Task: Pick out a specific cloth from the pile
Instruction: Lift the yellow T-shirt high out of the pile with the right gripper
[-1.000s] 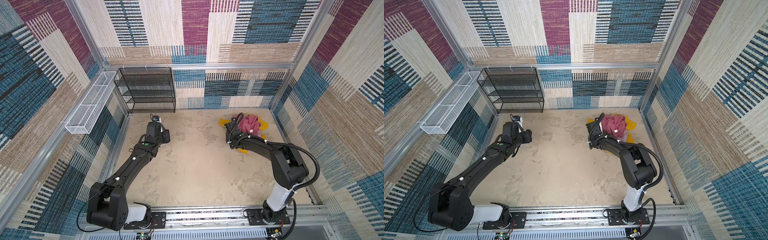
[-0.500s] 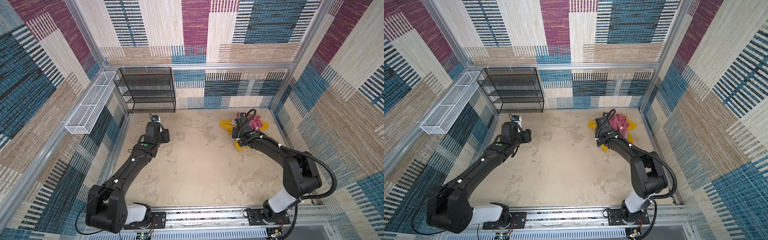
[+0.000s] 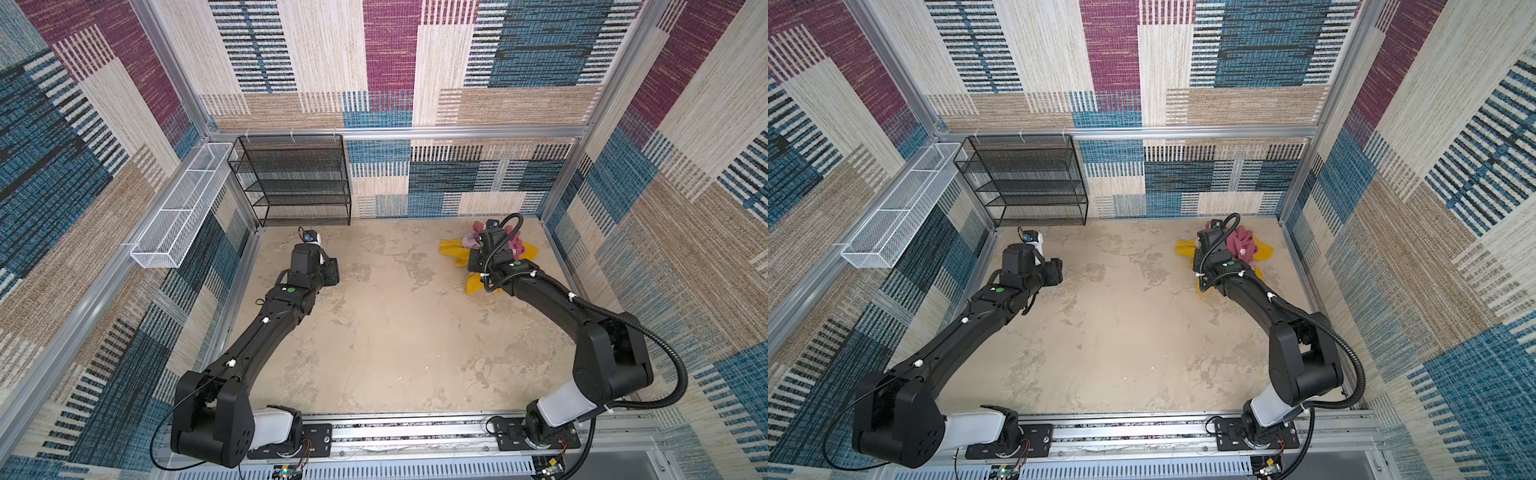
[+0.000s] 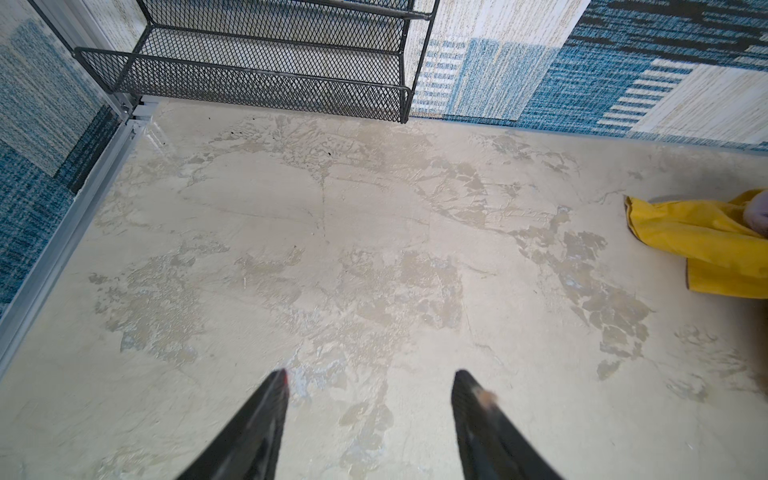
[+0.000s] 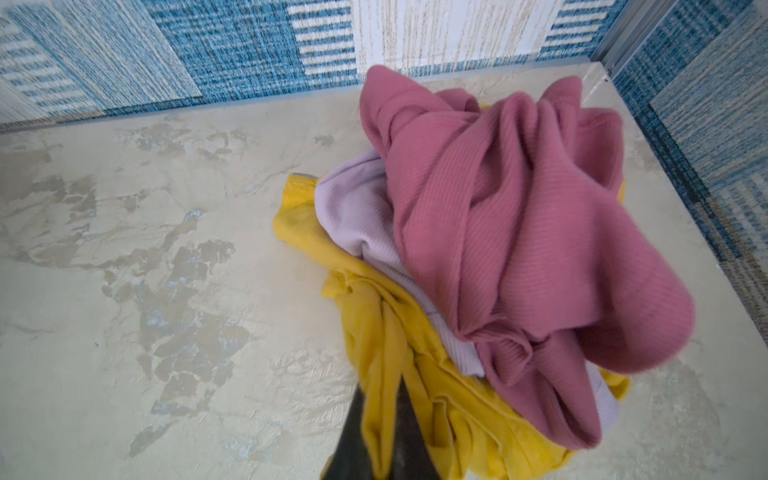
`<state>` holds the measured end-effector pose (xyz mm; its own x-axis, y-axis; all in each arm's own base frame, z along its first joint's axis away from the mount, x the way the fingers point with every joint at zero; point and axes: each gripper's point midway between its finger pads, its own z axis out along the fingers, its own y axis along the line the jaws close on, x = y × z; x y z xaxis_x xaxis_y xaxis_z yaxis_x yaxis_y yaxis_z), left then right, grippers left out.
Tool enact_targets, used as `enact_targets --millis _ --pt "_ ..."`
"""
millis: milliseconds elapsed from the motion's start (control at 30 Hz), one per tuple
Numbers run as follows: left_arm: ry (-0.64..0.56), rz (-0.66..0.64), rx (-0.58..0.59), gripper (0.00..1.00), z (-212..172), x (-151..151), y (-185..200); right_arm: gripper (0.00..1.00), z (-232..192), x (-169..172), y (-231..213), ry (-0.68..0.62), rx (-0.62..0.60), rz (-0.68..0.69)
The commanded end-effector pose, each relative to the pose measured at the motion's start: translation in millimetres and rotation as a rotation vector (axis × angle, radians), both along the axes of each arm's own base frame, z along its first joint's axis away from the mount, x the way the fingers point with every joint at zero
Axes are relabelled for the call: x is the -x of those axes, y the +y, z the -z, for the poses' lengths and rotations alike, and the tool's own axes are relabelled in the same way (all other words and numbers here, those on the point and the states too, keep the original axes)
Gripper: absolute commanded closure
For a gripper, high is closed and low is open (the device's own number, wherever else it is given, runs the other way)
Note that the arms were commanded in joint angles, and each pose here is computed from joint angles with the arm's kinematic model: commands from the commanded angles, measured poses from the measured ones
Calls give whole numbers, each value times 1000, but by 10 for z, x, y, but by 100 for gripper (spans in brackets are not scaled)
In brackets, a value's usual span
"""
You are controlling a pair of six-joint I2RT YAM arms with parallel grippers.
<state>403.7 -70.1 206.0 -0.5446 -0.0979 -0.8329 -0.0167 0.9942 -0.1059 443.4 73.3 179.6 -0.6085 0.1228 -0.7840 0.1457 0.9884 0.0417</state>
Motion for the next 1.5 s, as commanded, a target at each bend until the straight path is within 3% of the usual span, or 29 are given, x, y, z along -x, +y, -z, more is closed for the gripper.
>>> enact_targets --millis 0,1467 --pt "10 -6 -18 34 14 23 32 100 -258 -54 -2 -73 -36 0" --pt "1 -10 -29 34 -20 45 55 100 -1876 158 -440 -369 -106 69"
